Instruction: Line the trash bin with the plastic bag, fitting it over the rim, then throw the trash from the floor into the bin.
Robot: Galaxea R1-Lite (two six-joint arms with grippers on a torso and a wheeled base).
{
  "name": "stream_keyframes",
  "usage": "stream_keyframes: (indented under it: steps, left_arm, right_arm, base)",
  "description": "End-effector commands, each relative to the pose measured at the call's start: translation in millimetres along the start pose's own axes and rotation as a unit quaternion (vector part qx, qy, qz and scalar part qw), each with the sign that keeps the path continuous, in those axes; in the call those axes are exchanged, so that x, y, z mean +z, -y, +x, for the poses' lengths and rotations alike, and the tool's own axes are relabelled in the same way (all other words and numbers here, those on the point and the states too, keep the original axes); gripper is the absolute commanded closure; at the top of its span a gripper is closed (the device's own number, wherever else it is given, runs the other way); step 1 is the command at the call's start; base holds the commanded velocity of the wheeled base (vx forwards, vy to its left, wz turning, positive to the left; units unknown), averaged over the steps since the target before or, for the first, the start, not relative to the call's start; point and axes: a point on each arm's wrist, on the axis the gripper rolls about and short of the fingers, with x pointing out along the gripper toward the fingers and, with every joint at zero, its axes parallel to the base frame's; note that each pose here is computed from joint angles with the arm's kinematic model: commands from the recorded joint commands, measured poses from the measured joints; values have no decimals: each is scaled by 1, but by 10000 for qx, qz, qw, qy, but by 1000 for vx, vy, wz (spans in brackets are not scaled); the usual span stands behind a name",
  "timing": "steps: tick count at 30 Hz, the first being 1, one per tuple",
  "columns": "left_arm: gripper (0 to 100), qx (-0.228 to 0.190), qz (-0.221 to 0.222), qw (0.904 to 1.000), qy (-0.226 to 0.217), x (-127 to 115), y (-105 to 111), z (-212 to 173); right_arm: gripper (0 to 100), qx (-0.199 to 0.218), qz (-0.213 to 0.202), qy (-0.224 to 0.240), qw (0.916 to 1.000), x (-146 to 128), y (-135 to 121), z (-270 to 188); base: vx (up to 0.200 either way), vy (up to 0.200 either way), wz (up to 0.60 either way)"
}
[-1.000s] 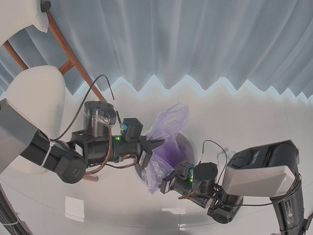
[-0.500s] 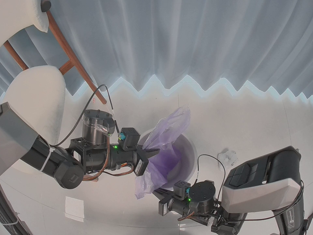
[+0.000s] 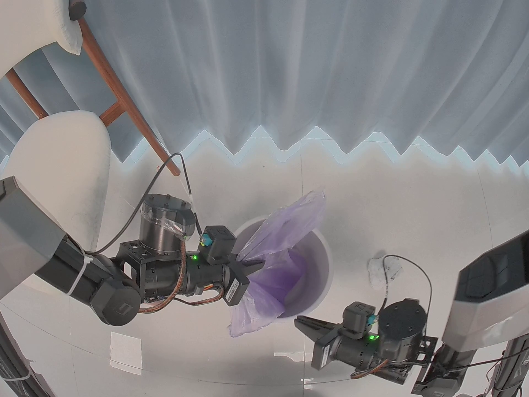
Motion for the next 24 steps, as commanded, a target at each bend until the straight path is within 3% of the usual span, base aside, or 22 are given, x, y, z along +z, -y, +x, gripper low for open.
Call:
stream_keyframes:
  steps: [1, 2, 4, 6, 7, 8, 12, 16, 24]
  left_arm:
    - [100, -189, 102, 9996, -156, -7, 14, 2]
    - [100, -189, 102, 9996, -156, -7, 14, 2]
    - [100, -221, 119, 9995, -177, -7, 18, 4]
    - [100, -203, 137, 9995, -187, -7, 19, 5]
    - [100, -199, 140, 9995, -206, -7, 21, 5]
    - [100, -189, 142, 9995, -201, -7, 20, 5]
    - [100, -197, 139, 9995, -208, -7, 21, 5]
    - [100, -203, 133, 9994, -230, -8, 22, 5]
    - [100, -187, 116, 9994, -256, -10, 22, 4]
  right_arm:
    - [100, -147, 313, 835, 9959, 43, 11, -35]
    - [100, -155, 325, 854, 9957, 44, 11, -35]
    - [100, -184, 945, 1202, 9881, 63, 17, -39]
    - [100, -277, 1318, 1067, 9851, 72, 18, -43]
    - [0, -277, 1318, 1067, 9851, 72, 18, -43]
    - [0, -479, 1735, 847, 9800, 87, 20, -48]
    - [0, -607, 2557, 777, 9617, 135, 14, -46]
    - [0, -960, 2718, 346, 9569, 162, 19, -39]
    - [0, -1031, 2606, 79, 9599, 166, 25, -13]
  base:
    - [0, 0, 0]
    - [0, 0, 0]
    - [0, 0, 0]
    - [0, 0, 0]
    - [0, 0, 0]
    - [0, 0, 0]
    - [0, 0, 0]
    - [0, 0, 0]
    - [0, 0, 0]
